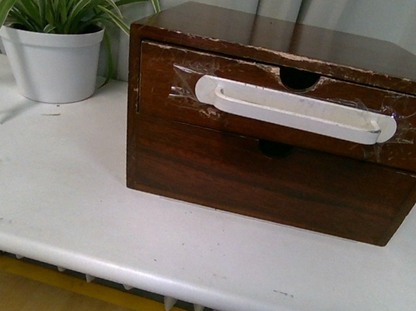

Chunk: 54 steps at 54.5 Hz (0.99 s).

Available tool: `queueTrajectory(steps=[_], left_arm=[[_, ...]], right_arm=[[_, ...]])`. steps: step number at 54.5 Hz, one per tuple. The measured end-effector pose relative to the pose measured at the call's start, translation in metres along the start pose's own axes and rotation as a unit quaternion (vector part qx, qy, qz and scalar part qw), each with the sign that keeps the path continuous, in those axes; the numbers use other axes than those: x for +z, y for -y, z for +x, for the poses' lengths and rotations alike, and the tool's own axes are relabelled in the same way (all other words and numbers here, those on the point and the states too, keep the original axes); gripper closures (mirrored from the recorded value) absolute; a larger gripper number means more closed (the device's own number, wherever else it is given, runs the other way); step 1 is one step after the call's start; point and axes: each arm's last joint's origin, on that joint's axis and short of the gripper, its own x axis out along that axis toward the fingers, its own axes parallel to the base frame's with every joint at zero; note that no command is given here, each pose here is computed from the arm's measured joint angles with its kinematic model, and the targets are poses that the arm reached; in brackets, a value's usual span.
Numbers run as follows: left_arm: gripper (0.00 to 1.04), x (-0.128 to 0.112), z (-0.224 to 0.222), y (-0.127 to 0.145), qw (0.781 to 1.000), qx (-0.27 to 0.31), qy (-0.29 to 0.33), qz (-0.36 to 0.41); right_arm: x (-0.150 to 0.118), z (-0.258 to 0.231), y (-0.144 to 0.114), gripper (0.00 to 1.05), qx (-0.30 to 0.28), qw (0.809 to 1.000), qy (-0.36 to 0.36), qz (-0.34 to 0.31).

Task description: Open drawer

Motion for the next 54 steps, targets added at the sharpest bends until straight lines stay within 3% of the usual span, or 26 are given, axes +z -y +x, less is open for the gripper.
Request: queueTrajectory(steps=[54], left_arm=[[0.06, 0.0000, 0.0000, 0.0000, 1.000, 0.000, 0.000, 0.000]], right_arm=[[0.0000, 0.0000, 0.0000, 0.09, 0.000, 1.000, 0.000, 0.000]])
